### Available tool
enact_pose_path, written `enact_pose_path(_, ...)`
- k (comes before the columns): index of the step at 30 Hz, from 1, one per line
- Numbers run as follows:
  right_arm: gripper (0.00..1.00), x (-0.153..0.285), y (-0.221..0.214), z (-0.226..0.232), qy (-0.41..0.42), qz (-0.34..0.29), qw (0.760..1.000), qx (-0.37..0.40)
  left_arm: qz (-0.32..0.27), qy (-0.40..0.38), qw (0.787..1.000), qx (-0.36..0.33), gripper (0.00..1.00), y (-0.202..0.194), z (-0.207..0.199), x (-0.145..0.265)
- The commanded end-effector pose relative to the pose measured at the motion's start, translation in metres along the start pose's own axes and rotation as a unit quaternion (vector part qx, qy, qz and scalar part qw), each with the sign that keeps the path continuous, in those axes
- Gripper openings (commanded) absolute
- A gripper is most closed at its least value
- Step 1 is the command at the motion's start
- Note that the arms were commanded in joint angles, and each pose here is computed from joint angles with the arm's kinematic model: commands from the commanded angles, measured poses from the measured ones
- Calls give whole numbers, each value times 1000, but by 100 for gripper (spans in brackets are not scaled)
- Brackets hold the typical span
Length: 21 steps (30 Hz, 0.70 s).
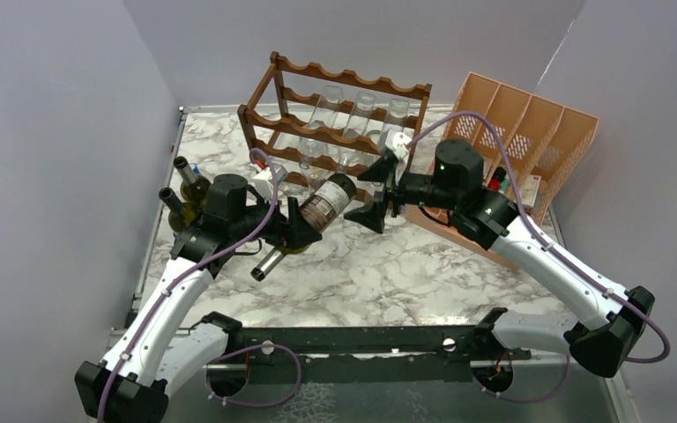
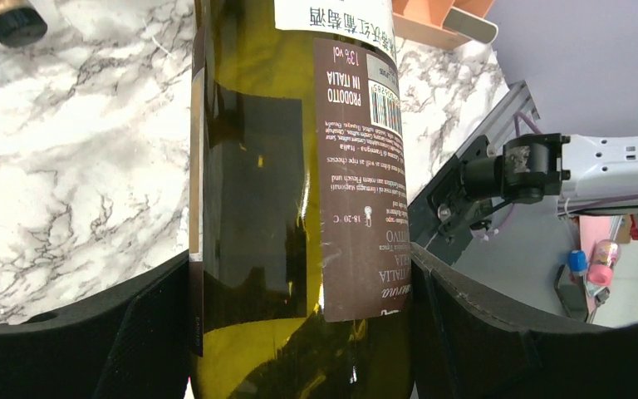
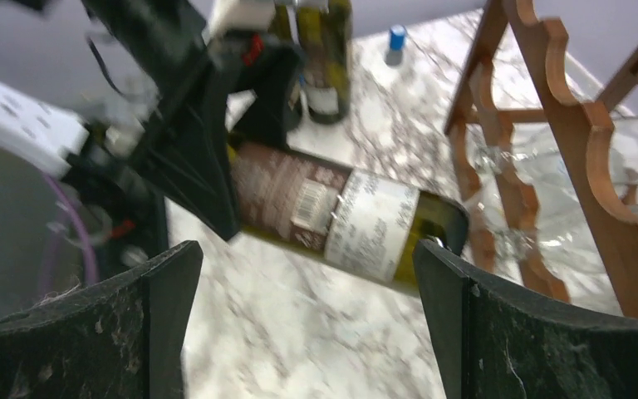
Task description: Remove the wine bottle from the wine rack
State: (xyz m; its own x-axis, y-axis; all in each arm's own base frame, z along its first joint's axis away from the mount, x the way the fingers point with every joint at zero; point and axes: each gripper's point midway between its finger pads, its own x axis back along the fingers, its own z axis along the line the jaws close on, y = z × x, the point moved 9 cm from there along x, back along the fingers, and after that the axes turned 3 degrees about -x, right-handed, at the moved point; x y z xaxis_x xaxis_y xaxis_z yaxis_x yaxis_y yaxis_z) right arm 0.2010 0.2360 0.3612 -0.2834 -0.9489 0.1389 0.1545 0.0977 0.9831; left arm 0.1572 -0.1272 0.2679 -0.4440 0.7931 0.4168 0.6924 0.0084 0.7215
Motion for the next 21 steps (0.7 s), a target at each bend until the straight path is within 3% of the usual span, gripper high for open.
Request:
enact_pose_path(1,100,1,-25,-20,-29,11,986,165,-10,-22,1000,-10,43,4,-4,-2)
enact_pose_path(6,100,-13,-57,-18,92,69,963,245,16,-24,1000,8,43,-8,1,-6)
enact_pose_path(12,100,-25,-94,-7,185,40,918,349,51,-25,998,39,44,-26,9,-11)
enact_pose_path(21,100,-61,-121,-4,207,37,892,399,89,-18,994,58,44,-44,20,-17)
